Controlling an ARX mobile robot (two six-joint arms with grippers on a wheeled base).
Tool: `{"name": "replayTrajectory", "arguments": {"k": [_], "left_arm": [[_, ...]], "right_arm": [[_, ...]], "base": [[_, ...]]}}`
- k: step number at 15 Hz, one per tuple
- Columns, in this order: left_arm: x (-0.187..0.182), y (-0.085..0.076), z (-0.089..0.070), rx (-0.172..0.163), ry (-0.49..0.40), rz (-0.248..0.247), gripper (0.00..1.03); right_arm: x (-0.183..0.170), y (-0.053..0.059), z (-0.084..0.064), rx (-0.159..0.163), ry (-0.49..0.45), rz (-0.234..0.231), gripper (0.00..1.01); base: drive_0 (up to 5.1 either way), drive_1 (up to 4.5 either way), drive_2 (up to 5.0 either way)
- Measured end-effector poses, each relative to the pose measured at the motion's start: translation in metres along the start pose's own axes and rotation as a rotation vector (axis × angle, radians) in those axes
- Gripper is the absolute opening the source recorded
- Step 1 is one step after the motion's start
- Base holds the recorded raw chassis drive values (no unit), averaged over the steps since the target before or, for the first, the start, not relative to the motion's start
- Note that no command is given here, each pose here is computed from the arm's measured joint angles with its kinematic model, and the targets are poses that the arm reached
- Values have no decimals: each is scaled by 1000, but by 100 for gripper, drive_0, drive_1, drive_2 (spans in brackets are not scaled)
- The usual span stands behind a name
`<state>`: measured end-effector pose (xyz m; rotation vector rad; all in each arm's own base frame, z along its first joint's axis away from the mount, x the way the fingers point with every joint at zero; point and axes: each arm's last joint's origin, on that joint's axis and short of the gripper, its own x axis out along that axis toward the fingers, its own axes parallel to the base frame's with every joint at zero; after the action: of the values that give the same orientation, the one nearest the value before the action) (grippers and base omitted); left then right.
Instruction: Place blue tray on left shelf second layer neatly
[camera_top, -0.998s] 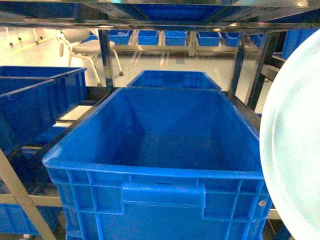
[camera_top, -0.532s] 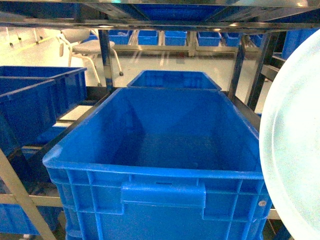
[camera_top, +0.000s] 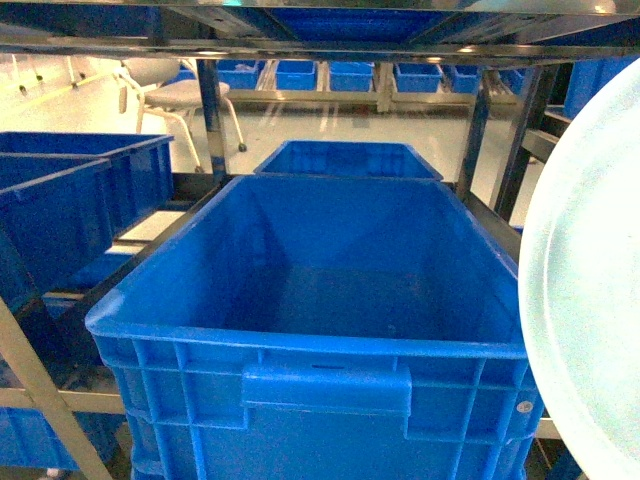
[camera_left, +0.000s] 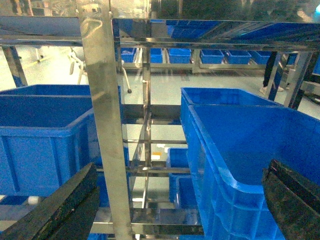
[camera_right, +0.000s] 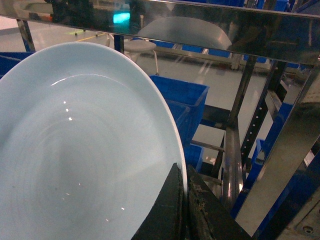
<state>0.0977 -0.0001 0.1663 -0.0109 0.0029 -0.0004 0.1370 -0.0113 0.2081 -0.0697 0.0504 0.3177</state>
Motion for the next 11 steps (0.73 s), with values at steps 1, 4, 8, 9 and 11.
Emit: {"name": "replayTrajectory", "arguments": {"k": [1,4,8,9,11], "left_arm": [[0,0,0,0,0,0,98],[0,0,0,0,0,0,98],[0,0,0,0,0,0,98],[0,0,0,0,0,0,98],[0,0,0,0,0,0,98]], "right_arm": [[0,0,0,0,0,0,2],[0,0,0,0,0,0,2],[0,0,0,0,0,0,2],[-1,4,1,-6,-5,-7,2],[-2,14,3,-17,-24,24,2]], "base": [[0,0,0],[0,0,0],[0,0,0],[0,0,0],[0,0,0]]}}
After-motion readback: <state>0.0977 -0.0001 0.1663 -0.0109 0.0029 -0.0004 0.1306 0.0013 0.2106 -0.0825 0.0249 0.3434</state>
